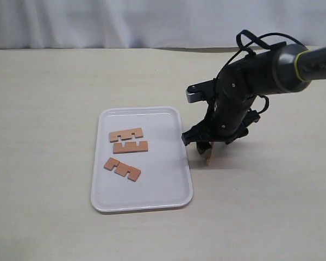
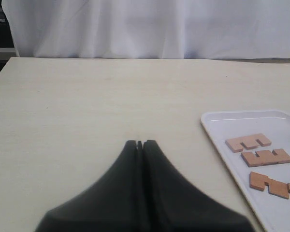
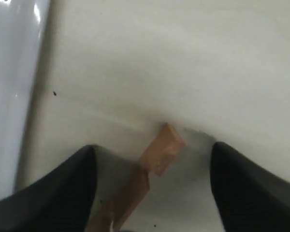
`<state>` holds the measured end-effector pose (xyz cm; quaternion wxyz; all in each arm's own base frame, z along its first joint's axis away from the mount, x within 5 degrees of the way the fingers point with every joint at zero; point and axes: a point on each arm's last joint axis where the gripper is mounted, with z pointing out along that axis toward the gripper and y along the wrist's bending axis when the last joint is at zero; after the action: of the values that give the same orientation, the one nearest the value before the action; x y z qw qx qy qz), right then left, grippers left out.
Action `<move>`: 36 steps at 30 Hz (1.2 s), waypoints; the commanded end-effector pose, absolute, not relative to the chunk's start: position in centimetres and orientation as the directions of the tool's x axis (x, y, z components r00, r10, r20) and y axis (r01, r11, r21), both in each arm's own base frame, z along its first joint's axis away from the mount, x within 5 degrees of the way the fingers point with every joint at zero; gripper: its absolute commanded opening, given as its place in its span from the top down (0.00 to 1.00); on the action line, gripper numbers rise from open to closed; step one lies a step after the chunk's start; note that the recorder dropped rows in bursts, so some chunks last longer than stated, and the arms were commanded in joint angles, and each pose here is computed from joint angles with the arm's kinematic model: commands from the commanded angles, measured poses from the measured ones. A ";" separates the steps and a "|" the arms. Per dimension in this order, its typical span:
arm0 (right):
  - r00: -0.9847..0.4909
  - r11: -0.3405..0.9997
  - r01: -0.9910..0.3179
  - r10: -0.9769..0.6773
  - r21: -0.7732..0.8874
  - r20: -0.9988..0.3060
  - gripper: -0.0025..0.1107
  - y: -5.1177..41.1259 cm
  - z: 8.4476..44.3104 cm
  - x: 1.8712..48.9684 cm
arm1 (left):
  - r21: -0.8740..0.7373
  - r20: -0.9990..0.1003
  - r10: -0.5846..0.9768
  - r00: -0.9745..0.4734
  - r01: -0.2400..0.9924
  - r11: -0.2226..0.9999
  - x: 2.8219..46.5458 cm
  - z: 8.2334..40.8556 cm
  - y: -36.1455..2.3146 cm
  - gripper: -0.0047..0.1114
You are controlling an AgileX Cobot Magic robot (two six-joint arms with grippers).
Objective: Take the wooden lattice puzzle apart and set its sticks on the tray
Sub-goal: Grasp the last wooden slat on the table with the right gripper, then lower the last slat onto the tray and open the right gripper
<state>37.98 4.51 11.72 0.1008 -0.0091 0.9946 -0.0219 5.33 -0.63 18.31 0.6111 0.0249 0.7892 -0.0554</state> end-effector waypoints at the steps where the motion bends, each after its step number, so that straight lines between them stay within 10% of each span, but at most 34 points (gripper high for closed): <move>1: -0.977 0.999 -0.009 -0.019 -0.047 -0.212 0.66 4.3 11.6 38.0 | -0.055 -0.970 -0.027 -0.241 0.111 0.992 5.3 18.4 -0.7 0.96; 4: -0.980 0.998 -0.037 -0.047 -0.056 -0.196 0.94 4.3 11.6 37.9 | -0.055 -0.970 -0.027 -0.241 0.111 0.992 5.3 18.4 -0.7 0.96; 17: -0.897 0.981 -0.189 -0.194 -0.053 -0.398 0.94 8.3 20.3 36.6 | -0.056 -0.971 -0.028 -0.238 0.111 0.992 5.4 18.4 -0.7 0.96; 28: -0.853 0.945 -0.327 -0.282 0.028 -0.440 0.94 14.5 16.7 36.8 | -0.056 -0.971 -0.028 -0.238 0.111 0.992 5.4 18.4 -0.7 0.96; 36: -0.870 0.948 -0.315 -0.273 0.038 -0.411 0.57 14.7 14.1 37.3 | -0.056 -0.971 -0.028 -0.238 0.111 0.992 5.4 18.4 -0.7 0.96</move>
<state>37.07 14.68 14.30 0.1964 -0.1519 0.9674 0.0493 5.33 -0.63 18.31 0.6111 0.0249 0.7892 -0.0554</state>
